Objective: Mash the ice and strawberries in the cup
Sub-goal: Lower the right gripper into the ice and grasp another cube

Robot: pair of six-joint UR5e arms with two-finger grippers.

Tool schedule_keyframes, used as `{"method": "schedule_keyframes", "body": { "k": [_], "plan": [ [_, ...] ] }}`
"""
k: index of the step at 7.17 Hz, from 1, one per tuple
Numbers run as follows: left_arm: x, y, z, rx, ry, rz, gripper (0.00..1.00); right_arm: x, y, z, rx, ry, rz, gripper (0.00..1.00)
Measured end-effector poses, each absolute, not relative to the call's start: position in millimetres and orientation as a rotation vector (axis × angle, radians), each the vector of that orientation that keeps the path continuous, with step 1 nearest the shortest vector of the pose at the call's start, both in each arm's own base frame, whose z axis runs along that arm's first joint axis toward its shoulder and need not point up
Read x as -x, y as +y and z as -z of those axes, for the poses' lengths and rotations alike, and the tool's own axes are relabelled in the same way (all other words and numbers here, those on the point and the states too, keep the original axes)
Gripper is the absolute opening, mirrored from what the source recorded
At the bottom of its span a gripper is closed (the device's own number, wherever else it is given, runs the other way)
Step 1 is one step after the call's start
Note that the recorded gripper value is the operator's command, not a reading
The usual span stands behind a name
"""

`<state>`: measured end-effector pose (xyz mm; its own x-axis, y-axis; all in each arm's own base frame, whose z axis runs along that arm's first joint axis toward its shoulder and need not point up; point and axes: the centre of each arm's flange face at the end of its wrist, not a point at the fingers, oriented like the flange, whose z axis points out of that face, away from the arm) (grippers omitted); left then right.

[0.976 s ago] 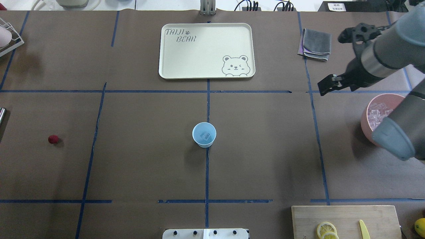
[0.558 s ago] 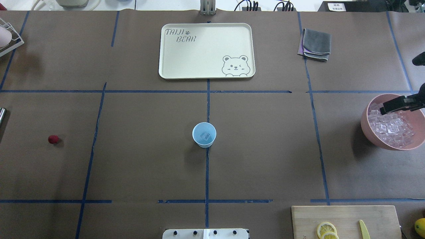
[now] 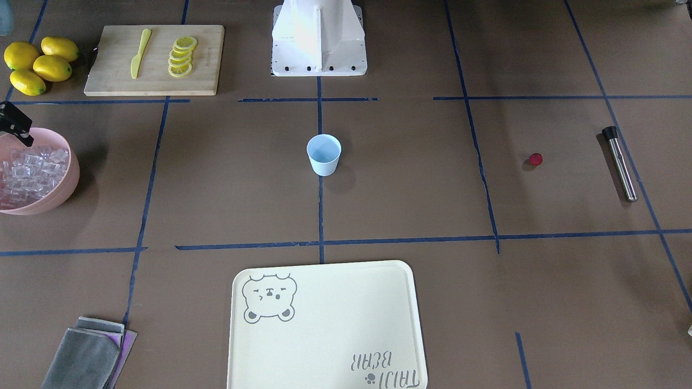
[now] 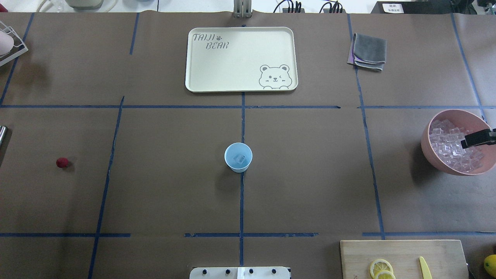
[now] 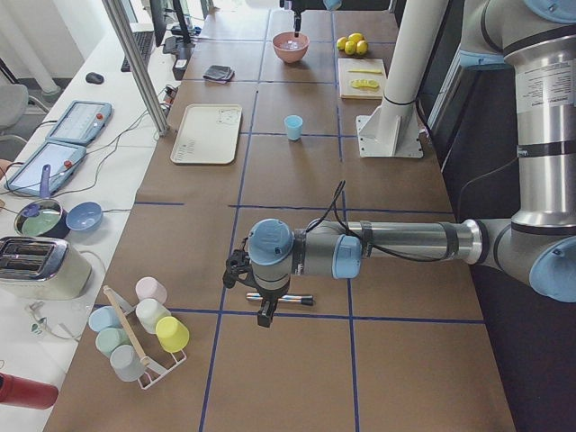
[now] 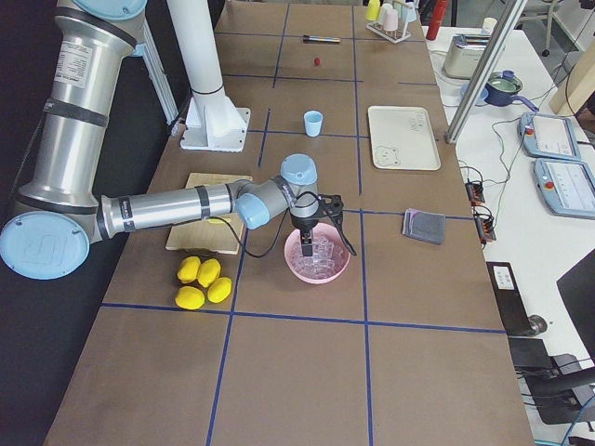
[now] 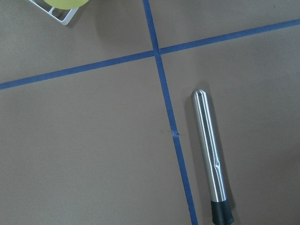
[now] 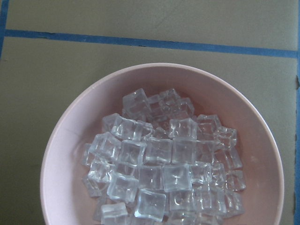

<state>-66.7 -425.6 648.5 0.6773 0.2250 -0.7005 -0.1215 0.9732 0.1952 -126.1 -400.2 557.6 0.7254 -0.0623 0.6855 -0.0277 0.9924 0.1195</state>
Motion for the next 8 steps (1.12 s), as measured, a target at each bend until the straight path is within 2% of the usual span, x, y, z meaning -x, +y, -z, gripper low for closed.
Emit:
{"method": "schedule_keyframes", "body": {
  "k": [4,6,8],
  "plan": [
    [67,-425,-648,-0.138,0.804,-0.196,1.0,166,-399,-558,-0.123,-0.736,0.051,0.81],
    [67,-425,-648,-0.138,0.804,-0.195,1.0,172,-395,-567,-0.115,-0.71,0.065,0.73],
    [67,-425,-648,-0.137,0.804,-0.195,1.0,173,-393,-573,-0.108,-0.695,0.069,0.69]
  ]
}}
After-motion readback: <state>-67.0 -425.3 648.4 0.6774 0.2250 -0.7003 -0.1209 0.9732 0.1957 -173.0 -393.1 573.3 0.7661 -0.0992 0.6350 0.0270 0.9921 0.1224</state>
